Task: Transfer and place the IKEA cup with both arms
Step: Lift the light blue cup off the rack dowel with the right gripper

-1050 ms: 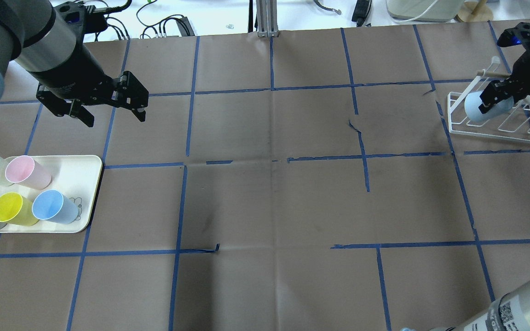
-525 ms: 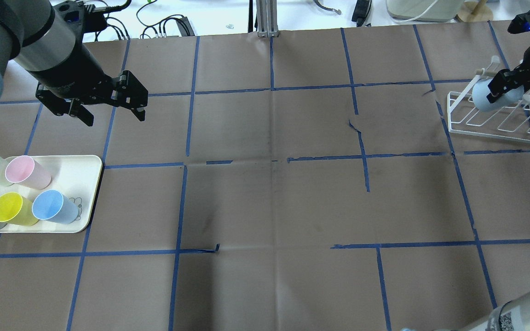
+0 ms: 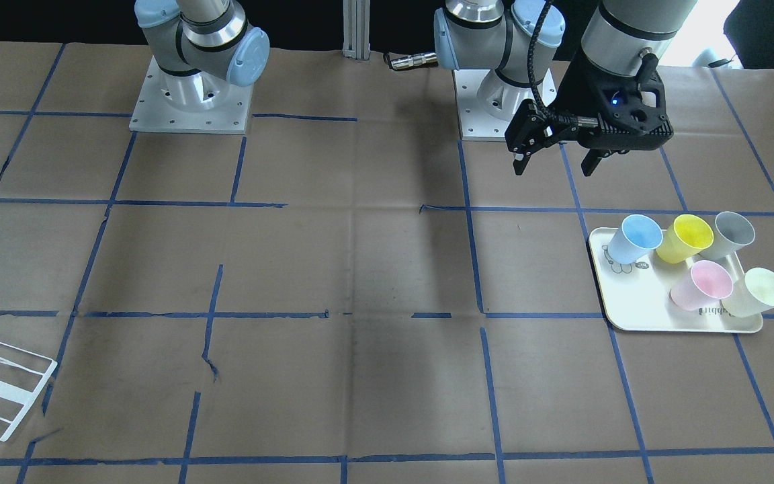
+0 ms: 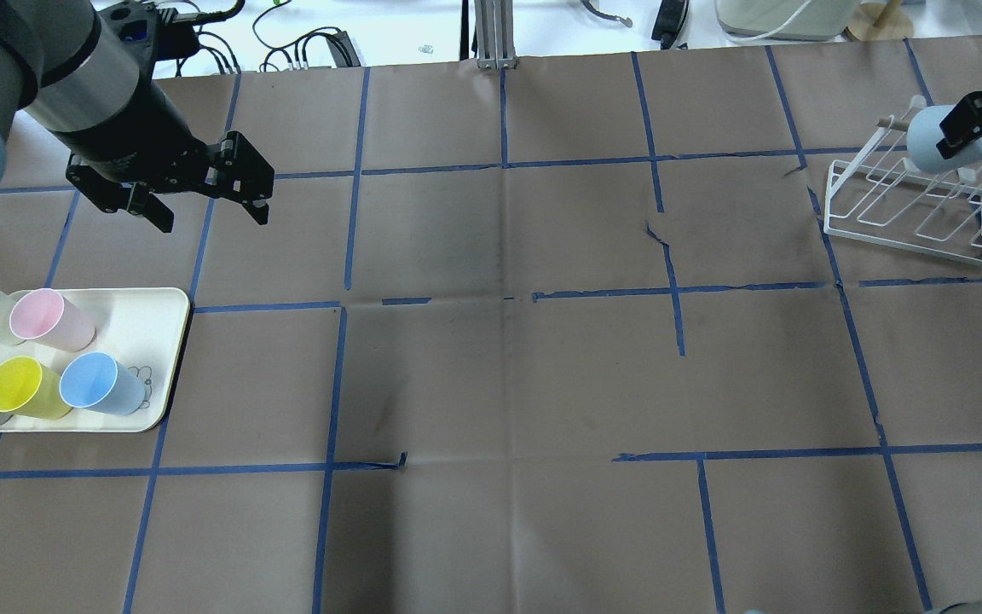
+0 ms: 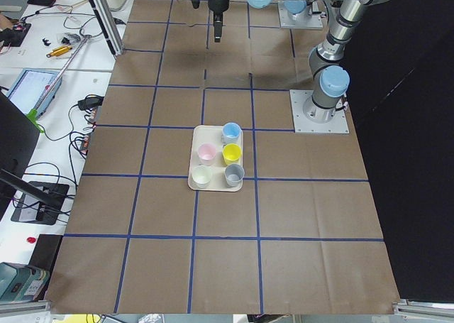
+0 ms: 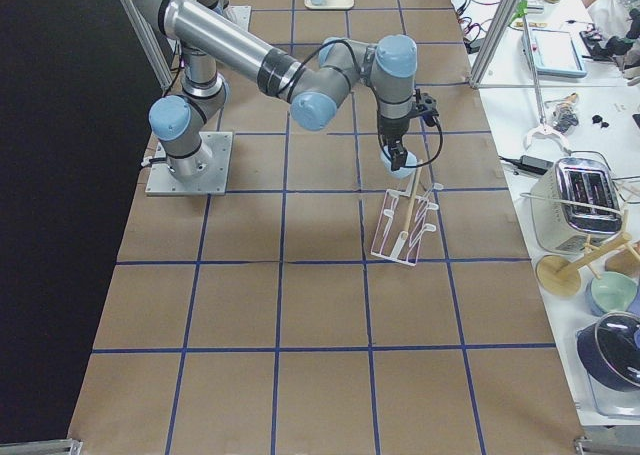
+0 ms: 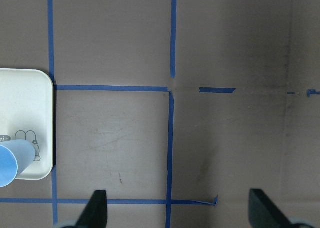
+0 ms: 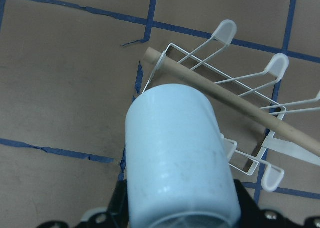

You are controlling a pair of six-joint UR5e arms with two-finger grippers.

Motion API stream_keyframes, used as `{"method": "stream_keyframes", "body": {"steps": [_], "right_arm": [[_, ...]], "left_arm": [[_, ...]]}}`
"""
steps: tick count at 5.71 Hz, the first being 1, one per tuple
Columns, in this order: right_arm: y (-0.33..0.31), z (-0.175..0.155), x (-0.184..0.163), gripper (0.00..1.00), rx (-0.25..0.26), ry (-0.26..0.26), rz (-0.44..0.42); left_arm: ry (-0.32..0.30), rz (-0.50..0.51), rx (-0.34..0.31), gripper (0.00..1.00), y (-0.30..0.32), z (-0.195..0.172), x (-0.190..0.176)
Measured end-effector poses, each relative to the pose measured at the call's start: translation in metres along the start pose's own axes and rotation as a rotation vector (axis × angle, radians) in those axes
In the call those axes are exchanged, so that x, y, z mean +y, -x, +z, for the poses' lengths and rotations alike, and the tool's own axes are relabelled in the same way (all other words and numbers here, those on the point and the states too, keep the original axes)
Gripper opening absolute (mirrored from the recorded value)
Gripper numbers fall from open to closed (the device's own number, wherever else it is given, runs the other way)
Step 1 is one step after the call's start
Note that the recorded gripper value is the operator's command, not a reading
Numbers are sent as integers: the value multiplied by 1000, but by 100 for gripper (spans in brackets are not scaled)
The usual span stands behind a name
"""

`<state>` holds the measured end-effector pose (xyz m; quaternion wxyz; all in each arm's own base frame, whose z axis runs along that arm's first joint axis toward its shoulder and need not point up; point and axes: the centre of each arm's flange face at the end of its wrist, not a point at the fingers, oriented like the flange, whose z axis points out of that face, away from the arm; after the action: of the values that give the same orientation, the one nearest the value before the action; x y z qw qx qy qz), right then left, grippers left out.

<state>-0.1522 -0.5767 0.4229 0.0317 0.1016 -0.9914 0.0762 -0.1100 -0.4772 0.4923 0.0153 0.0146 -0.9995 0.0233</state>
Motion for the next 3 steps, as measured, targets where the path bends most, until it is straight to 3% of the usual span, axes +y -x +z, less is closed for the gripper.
{"method": "stream_keyframes", "body": {"steps": [1,2,3], "right_arm": [[15,-23,5,53,-14,-14,-8],[38,-44,11,47,-67,-22,-2],[61,-61,19,46,-162,-21,20]], "left_arm": [[1,0,1,98,1,0,0],[1,13,0,98,2,1,-1],[2,31,-1,98,2,1,-1]]}}
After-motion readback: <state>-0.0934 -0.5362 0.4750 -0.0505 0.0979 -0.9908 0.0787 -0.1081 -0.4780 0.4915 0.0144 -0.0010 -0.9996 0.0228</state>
